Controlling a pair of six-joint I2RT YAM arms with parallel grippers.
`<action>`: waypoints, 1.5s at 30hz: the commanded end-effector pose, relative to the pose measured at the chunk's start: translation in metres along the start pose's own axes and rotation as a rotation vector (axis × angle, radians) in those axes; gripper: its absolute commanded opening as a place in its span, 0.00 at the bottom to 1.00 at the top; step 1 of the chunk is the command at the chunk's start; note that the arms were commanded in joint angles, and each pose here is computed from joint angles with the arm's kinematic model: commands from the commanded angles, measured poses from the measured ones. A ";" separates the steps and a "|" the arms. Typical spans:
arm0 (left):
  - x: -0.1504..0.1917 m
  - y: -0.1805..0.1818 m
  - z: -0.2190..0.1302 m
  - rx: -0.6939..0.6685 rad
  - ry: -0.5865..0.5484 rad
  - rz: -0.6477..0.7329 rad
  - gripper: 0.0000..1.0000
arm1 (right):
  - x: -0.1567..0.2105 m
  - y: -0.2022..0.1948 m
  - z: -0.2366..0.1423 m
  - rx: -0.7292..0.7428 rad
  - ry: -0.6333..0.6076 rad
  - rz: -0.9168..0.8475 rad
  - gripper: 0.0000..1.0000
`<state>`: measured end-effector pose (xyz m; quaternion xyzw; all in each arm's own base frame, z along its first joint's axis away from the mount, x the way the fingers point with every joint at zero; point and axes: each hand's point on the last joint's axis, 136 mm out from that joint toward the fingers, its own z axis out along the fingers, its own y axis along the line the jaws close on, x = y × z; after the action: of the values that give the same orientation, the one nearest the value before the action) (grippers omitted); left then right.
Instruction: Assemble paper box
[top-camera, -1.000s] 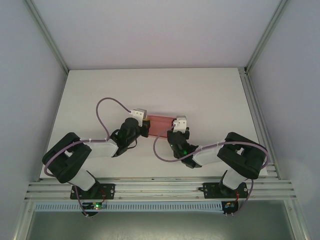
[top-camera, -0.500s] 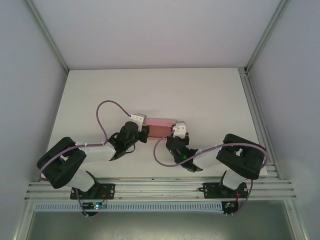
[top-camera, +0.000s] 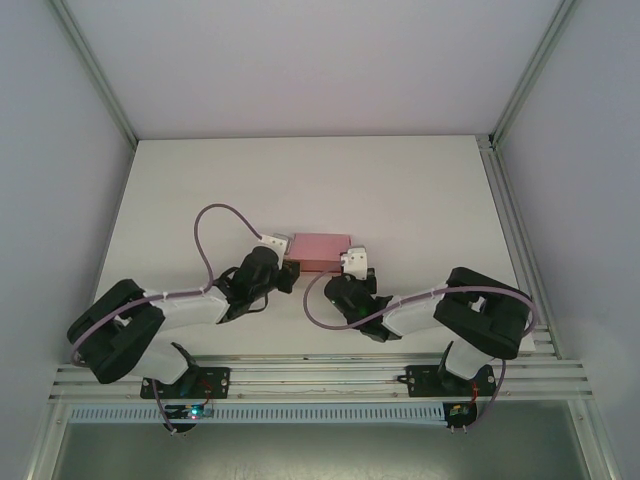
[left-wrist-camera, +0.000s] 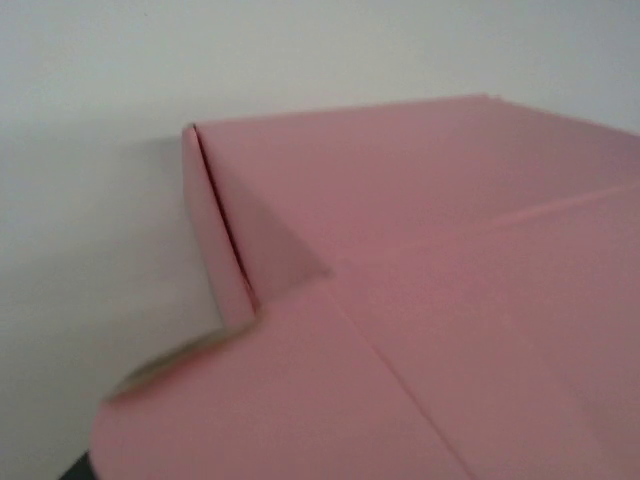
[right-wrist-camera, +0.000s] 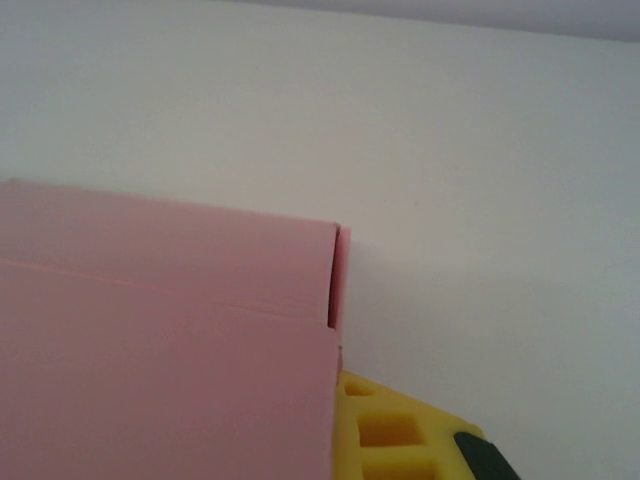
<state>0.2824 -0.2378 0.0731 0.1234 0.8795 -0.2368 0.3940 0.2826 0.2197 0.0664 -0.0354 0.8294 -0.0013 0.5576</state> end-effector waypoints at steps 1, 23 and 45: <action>0.015 0.004 -0.015 -0.033 0.075 -0.017 0.40 | 0.027 -0.005 0.000 0.002 0.064 -0.053 0.08; -0.097 0.015 -0.055 -0.194 0.066 -0.255 1.00 | 0.031 0.002 0.003 -0.015 0.086 -0.115 0.15; -0.031 0.034 0.056 -0.121 0.367 -0.285 0.65 | 0.038 0.016 -0.030 -0.295 0.160 -0.272 0.63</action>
<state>0.3498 -0.2440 0.0684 0.0219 0.9543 -0.2114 0.2103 0.2558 0.2286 0.0506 -0.1643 0.8490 0.0292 0.5014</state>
